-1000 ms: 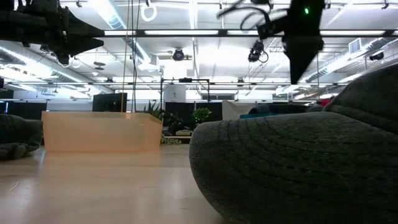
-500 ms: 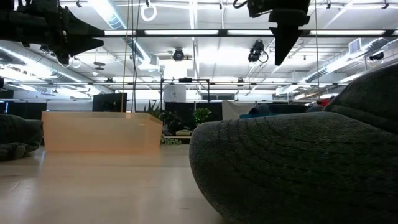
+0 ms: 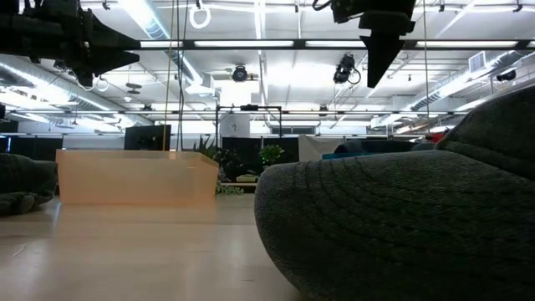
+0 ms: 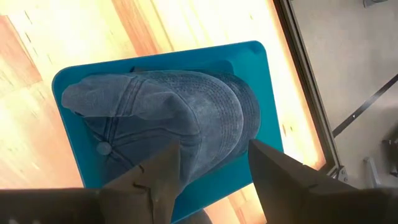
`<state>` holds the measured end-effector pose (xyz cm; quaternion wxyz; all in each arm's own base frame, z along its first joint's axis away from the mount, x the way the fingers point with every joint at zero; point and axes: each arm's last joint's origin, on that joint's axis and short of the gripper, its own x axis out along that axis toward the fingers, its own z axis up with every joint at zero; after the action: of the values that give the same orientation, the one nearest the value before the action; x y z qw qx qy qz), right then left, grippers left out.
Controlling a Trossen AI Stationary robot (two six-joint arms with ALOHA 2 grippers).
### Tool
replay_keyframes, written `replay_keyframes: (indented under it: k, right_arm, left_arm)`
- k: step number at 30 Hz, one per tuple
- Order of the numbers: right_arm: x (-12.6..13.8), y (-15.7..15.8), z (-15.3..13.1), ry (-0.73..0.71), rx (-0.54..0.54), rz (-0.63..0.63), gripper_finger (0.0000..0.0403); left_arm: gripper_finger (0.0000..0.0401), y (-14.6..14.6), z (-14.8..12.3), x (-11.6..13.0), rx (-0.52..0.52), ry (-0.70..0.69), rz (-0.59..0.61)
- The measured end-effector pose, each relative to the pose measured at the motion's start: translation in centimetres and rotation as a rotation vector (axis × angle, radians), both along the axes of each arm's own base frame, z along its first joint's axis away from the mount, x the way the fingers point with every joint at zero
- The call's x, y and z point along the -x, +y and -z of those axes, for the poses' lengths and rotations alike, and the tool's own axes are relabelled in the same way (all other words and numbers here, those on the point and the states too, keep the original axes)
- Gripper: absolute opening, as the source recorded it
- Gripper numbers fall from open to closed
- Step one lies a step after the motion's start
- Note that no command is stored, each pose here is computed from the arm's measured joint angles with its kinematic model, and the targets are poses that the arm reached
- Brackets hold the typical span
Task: Pick & Place hat
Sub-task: Put the top right black cap into the orange bin
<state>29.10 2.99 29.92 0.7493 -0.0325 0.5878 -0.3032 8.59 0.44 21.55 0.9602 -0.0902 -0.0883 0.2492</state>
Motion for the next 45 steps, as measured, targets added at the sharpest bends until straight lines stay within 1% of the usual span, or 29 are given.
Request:
replay_keyframes:
  k: [10, 17, 21, 24, 26, 30, 32, 35, 37, 39, 40, 44, 45]
  right_arm:
    - [-0.2, 0.0, 0.0, -0.017, -0.003, 0.0, 0.0194]
    - [-1.3, 0.2, -0.2, -0.131, -0.017, -0.021, 0.0194]
    - [-1.9, 0.3, -0.3, -0.163, -0.014, -0.072, 0.0194]
    - [-2.0, 0.3, -0.3, -0.175, -0.017, -0.069, 0.0194]
    - [-2.0, 0.4, -0.3, -0.173, -0.049, -0.072, 0.0194]
    - [-2.0, 0.9, 0.1, -0.161, -0.176, -0.092, 0.0194]
    - [-1.7, 1.4, 0.7, -0.125, -0.269, -0.101, 0.0194]
    - [-0.7, 2.5, 1.8, -0.007, -0.428, -0.115, 0.0194]
    - [0.1, 3.1, 2.8, 0.078, -0.497, -0.123, 0.0194]
    - [1.2, 3.5, 3.9, 0.179, -0.503, -0.121, 0.0194]
    - [1.8, 3.6, 4.3, 0.228, -0.493, -0.092, 0.0194]
    - [4.2, 3.5, 5.2, 0.407, -0.425, 0.126, 0.0194]
    - [4.7, 3.6, 5.2, 0.437, -0.404, 0.163, 0.0194]
  left_arm:
    - [0.0177, 0.0, 0.0, 0.0, 0.0, 0.0, 0.0]
    - [0.0177, 0.0, 0.0, 0.0, 0.0, 0.0, 0.0]
    - [0.0177, 0.0, 0.0, 0.0, 0.0, 0.0, 0.0]
    - [0.0177, 0.0, 0.0, 0.0, 0.0, 0.0, -0.001]
    - [0.0177, 0.0, 0.0, 0.0, 0.0, 0.0, -0.001]
    - [0.0177, 0.0, 0.0, 0.0, 0.0, 0.0, 0.0]
    - [0.0177, 0.0, 0.0, 0.0, 0.0, 0.0, 0.0]
    - [0.0177, 0.0, 0.0, 0.0, 0.0, 0.0, 0.0]
    - [0.0177, 0.0, 0.0, 0.0, 0.0, 0.0, 0.0]
    - [0.0177, 0.0, 0.0, 0.0, 0.0, 0.0, -0.001]
    - [0.0177, 0.0, 0.0, 0.0, 0.0, 0.0, 0.0]
    - [0.0177, 0.0, 0.0, 0.0, 0.0, 0.0, 0.0]
    - [0.0177, 0.0, 0.0, 0.0, 0.0, 0.0, 0.0]
